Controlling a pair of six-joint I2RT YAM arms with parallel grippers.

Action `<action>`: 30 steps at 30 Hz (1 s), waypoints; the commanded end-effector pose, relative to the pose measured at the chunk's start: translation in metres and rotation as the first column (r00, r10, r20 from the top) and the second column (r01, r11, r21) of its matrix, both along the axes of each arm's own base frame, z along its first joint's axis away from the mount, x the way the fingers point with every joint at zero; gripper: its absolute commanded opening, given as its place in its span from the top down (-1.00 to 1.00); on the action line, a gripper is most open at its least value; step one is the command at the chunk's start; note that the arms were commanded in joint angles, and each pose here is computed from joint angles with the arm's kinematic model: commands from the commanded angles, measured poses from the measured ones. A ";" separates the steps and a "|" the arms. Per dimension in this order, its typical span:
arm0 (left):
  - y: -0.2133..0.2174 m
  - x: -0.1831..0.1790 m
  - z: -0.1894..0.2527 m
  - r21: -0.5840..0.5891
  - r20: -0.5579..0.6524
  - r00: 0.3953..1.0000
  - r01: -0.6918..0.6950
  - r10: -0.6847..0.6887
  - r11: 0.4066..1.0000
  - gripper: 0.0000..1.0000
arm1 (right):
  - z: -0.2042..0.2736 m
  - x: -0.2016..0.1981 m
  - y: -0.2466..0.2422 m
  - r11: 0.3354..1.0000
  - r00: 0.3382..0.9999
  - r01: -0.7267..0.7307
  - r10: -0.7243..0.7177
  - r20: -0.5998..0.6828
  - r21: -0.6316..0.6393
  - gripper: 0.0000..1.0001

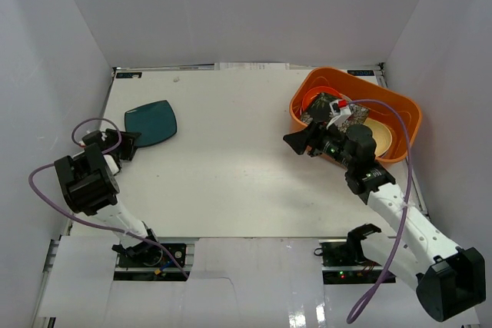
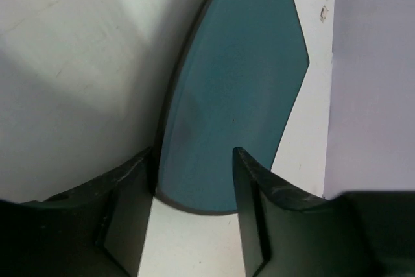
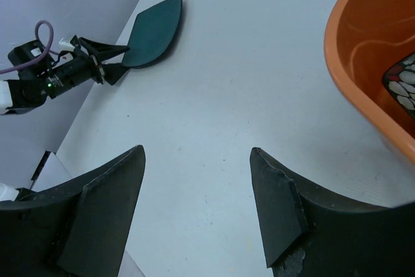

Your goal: Place the plates into the plastic bin on the countertop

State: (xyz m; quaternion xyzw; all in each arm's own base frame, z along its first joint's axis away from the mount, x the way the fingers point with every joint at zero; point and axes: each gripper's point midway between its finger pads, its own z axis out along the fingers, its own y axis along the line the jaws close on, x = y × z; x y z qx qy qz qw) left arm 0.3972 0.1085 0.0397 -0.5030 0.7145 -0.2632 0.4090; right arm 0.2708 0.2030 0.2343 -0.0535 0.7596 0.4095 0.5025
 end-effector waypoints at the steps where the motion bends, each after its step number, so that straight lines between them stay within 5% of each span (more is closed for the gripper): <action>1: -0.005 0.006 -0.013 -0.027 -0.003 0.998 0.055 -0.056 0.998 -0.17 | 0.006 0.005 0.008 1.000 0.999 -0.004 0.004 0.048 0.011 -0.43; 8: -0.013 0.010 -0.009 -0.050 0.054 0.995 0.087 -0.084 0.995 1.00 | 0.005 0.006 0.022 1.000 0.999 -0.027 0.027 0.042 -0.004 -0.43; 16: -0.074 0.004 0.064 -0.116 0.251 0.946 0.237 -0.203 0.965 1.00 | 0.013 -0.001 0.083 0.986 0.986 -0.162 0.164 0.040 -0.040 -0.58; 22: -0.151 -0.018 0.131 -0.144 0.417 0.822 0.482 -0.388 0.864 1.00 | 0.012 0.006 0.113 0.974 0.977 -0.210 0.212 0.010 -0.085 -0.97; 30: -0.237 -0.050 0.183 -0.091 0.522 0.632 0.709 -0.573 0.699 1.00 | 0.015 0.029 0.126 0.978 0.983 -0.184 0.183 -0.026 -0.097 -0.80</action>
